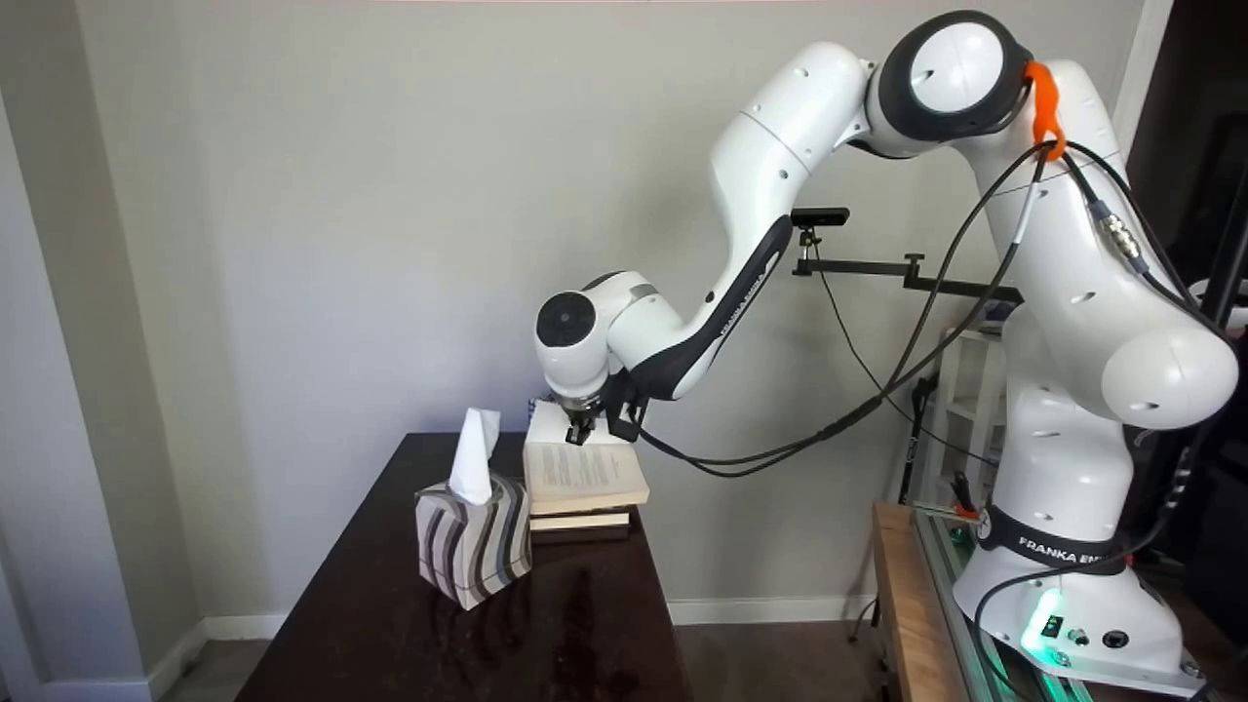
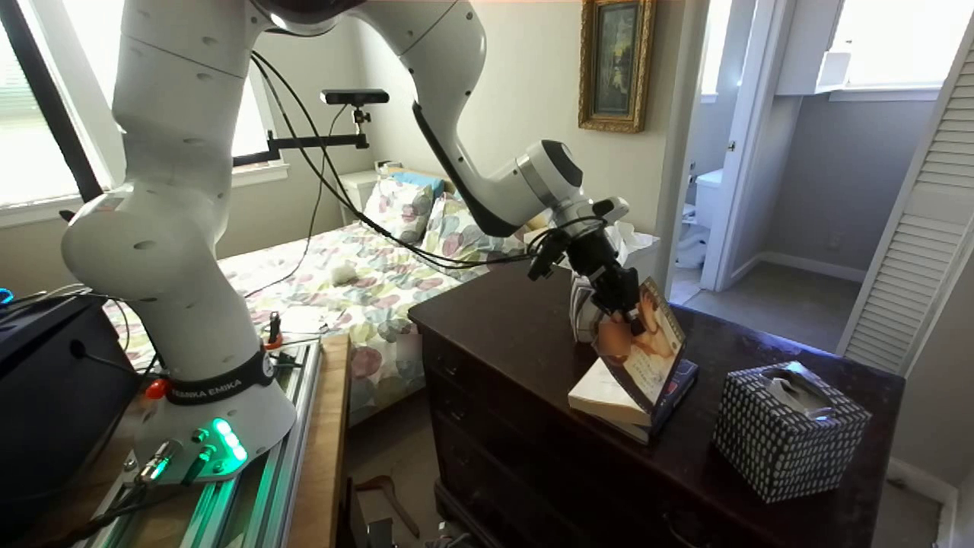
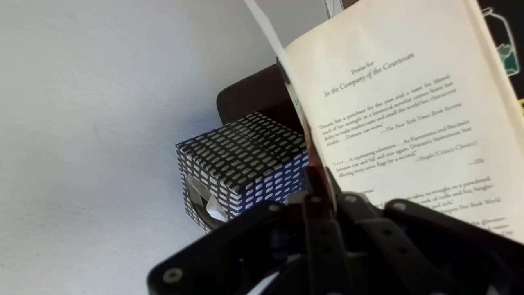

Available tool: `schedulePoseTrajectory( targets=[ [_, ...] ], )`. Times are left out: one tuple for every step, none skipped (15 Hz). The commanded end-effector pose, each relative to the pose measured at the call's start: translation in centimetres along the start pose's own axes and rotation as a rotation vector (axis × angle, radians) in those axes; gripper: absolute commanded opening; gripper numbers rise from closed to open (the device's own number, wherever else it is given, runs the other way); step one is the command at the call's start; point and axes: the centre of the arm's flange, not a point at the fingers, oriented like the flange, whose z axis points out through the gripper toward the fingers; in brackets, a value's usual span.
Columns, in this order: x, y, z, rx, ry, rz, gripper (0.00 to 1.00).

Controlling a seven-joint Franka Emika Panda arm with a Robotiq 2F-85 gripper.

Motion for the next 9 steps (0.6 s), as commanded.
schedulePoseTrajectory(
  targets=[
    [1.6,-1.1,1.1,-0.051,0.017,0.033,0.00],
    [1.8,-1.3,1.2,-0.046,0.020,0.038,0.00],
    [1.9,-1.5,1.2,-0.044,0.021,0.045,0.00],
    [2.1,-1.7,1.2,-0.043,0.027,0.051,0.00],
    [2.3,-1.9,1.2,-0.049,0.049,0.062,0.00],
    [2.4,-2.1,1.0,-0.050,0.063,0.080,0.10],
    [2.6,-2.3,0.7,-0.061,0.073,0.097,0.28],
    [2.8,-2.4,0.4,-0.059,0.085,0.116,0.33],
    [2.8,-2.5,0.0,-0.057,0.090,0.134,0.41]
  ],
)
